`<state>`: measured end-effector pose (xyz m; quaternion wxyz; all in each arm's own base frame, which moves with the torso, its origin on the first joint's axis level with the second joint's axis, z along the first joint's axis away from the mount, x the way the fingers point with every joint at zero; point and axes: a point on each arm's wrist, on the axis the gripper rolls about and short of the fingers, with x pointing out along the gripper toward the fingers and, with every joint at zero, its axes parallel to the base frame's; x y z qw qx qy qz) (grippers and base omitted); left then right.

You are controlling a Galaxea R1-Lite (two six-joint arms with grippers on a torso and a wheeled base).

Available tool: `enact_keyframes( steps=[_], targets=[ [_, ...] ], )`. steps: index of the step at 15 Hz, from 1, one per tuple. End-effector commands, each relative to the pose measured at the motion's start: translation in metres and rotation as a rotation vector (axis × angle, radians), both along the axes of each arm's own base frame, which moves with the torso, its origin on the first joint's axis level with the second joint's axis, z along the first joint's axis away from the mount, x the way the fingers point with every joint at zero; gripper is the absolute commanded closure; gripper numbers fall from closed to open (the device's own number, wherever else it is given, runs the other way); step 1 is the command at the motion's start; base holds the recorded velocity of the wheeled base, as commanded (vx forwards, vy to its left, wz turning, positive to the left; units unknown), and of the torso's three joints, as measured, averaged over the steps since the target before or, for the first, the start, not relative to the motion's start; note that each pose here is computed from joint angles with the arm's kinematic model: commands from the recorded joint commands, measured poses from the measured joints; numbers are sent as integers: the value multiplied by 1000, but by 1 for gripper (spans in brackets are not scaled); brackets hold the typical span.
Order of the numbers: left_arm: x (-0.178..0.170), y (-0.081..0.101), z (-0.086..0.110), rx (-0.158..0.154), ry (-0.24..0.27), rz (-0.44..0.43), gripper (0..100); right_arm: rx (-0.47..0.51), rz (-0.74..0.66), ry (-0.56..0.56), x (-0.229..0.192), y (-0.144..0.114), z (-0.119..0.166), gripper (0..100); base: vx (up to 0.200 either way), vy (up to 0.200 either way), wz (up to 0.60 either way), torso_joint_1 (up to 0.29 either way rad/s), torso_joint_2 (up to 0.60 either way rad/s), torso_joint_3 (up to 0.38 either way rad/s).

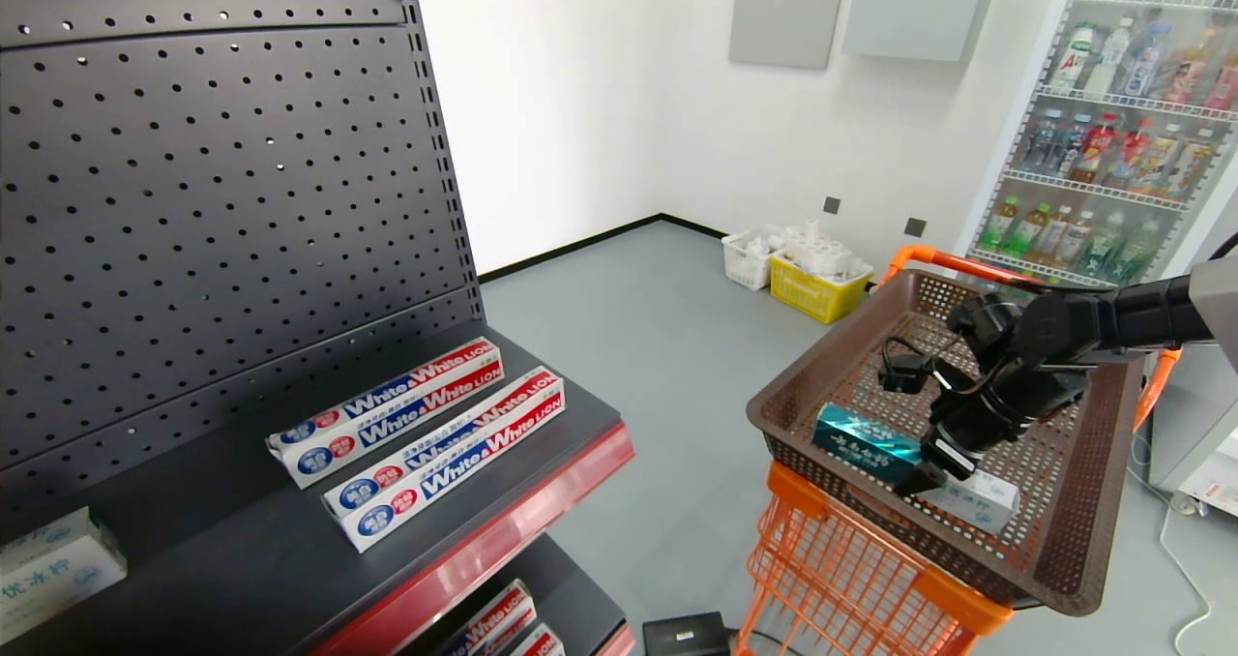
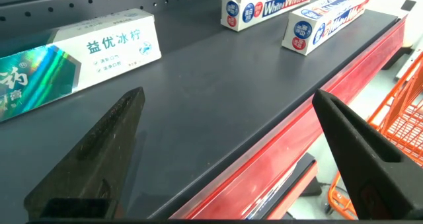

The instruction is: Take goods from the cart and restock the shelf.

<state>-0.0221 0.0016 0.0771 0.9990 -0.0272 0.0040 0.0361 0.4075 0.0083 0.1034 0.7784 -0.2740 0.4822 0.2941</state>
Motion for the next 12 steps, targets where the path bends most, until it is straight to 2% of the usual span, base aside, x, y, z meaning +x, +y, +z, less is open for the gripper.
enact_keyframes(
  steps=[1,8,9,12],
  targets=[
    [0,0,0,0,1,0,0,-3,-1,8,1,0,-4,0,0,0,0,0,0,0],
    [0,0,0,0,-1,0,0,-24,-20,21,3,-7,-10,0,0,0,0,0,0,0],
    [0,0,0,0,1,0,0,-23,-19,17,3,-7,-10,100,0,0,0,0,0,0],
    [0,0,0,0,1,0,0,-25,-25,18,3,-7,-11,100,0,0,0,0,0,0]
  ],
)
